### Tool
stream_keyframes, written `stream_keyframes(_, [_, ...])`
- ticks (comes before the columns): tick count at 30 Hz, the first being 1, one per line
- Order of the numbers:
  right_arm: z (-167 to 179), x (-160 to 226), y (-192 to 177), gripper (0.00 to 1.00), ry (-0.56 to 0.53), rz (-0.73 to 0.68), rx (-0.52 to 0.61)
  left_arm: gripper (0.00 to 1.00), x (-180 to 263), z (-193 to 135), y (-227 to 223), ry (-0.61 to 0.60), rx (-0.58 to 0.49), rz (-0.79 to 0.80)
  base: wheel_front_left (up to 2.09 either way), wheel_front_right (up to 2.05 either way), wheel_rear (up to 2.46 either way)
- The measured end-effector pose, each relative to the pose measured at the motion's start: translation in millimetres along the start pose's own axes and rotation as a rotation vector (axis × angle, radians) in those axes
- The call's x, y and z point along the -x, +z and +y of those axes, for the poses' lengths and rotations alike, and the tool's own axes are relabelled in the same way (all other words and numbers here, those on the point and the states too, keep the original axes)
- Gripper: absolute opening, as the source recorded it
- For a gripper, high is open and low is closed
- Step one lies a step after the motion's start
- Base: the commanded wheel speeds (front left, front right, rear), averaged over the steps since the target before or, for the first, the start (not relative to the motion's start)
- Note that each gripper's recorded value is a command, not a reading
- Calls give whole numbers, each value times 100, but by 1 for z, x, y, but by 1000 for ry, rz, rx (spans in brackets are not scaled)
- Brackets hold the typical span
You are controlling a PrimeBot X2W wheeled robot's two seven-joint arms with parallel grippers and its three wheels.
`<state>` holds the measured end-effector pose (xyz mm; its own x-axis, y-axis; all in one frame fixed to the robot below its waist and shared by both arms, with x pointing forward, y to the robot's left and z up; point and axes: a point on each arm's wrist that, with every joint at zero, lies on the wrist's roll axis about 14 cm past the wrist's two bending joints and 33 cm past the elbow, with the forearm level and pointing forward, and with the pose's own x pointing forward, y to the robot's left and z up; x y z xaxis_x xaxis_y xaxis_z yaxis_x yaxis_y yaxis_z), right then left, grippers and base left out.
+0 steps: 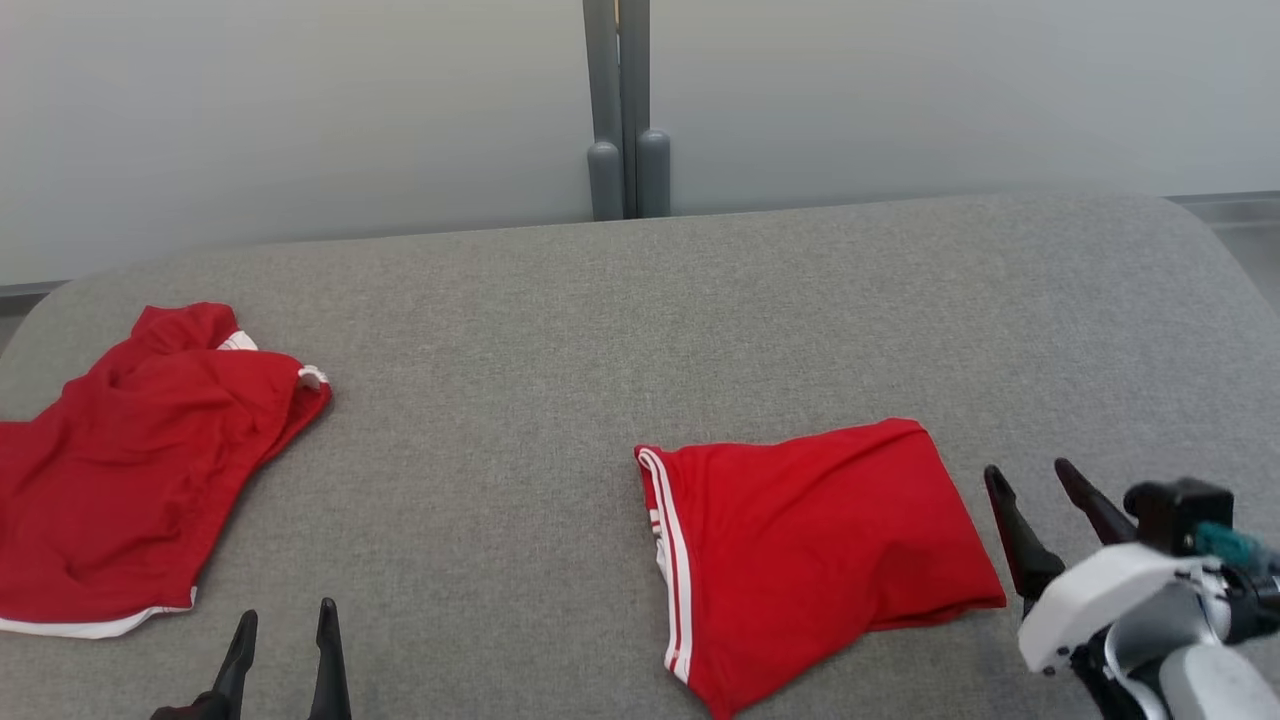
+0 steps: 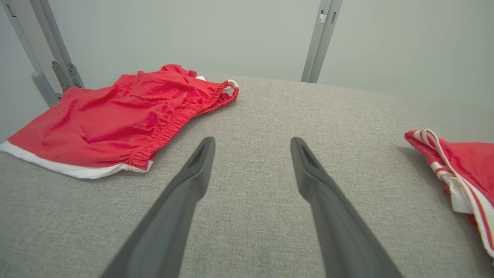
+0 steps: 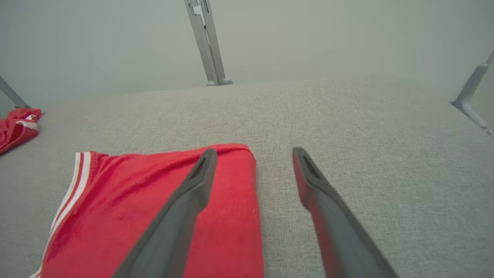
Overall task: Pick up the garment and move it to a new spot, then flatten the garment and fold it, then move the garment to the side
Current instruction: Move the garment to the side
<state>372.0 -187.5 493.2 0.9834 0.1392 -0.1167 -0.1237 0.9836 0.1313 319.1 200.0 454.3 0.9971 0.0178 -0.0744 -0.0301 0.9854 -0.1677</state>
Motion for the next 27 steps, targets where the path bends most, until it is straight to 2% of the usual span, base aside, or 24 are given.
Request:
stream_keyframes(7, [-7,-17,13,100,68,301,45,100,-10,-11,-2,-29,17,8,0,0,0])
stream_keyframes(11, [-9,-24,4,100,93,483,34,100,-21,-16,-4,-43,26,16,0,0,0])
stream_keyframes(17, [-19,-38,-31,100,59,665,-14,100,-38,-20,-9,-53,28,32,0,0,0])
stream_keyframes(22, [3,-48,-72,100,95,778,-120,100,-49,-22,-15,-57,29,52,0,0,0])
stream_keyframes(27, [12,-53,-98,100,115,856,-119,100,-50,-9,-18,-32,11,63,0,0,0])
